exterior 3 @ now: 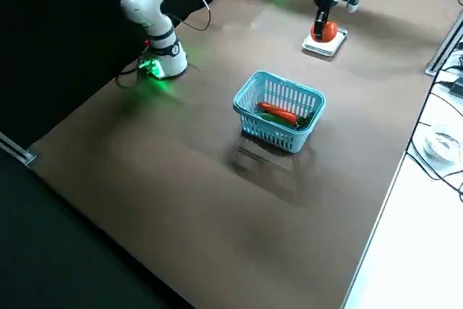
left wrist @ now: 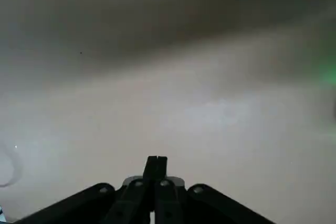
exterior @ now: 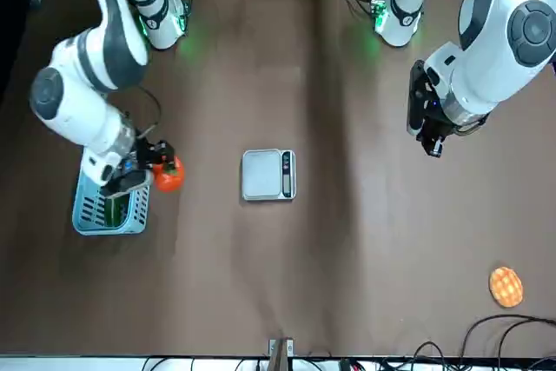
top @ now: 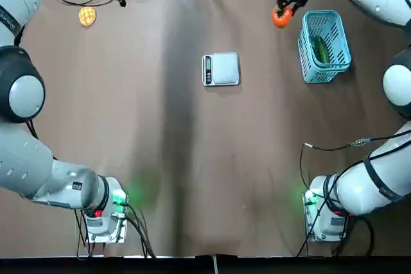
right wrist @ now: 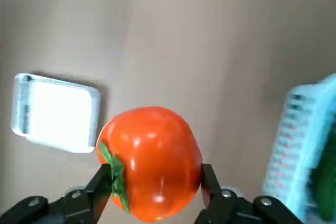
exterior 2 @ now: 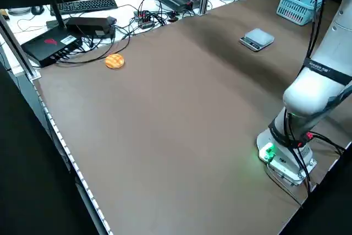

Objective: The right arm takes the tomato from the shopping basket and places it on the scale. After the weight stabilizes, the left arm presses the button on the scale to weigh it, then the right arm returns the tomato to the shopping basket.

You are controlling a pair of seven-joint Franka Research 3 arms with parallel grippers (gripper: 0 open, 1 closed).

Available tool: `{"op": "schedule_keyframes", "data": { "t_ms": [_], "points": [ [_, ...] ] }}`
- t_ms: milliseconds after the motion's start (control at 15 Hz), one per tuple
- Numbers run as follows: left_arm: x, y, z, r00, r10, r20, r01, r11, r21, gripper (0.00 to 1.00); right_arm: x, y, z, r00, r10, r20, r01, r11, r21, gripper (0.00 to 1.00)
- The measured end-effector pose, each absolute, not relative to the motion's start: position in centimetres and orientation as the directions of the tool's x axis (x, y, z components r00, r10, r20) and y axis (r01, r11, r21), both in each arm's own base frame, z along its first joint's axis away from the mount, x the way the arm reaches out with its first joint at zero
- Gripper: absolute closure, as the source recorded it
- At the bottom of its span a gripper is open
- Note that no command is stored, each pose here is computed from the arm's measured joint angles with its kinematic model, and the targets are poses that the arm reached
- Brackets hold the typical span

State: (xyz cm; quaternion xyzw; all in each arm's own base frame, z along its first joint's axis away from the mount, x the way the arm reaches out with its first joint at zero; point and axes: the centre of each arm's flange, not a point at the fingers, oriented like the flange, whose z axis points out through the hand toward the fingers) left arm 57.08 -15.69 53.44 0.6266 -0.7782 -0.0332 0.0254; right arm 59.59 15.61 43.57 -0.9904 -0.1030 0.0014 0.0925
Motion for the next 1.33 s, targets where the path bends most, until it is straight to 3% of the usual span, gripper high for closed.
{"op": "schedule_keyframes", "data": {
  "t_ms": [467,800,1333],
  "points": [
    [57.5,-18.3,49.5,-0.239,-0.971,0.003,-0.960,0.237,0.149,0.99,57.8,28.4,35.2,0.985,0.173,0.000,0.159,-0.902,-0.402,0.27],
    [57.8,-22.1,44.5,-0.254,-0.967,0.003,-0.947,0.250,0.202,0.99,56.8,32.4,29.7,0.990,0.137,-0.022,0.114,-0.893,-0.435,0.27],
    [55.8,-31.9,41.9,-0.139,-0.990,-0.030,-0.975,0.131,0.179,0.99,56.0,32.8,26.6,0.989,0.134,-0.061,0.097,-0.901,-0.422,0.27]
  ]
}}
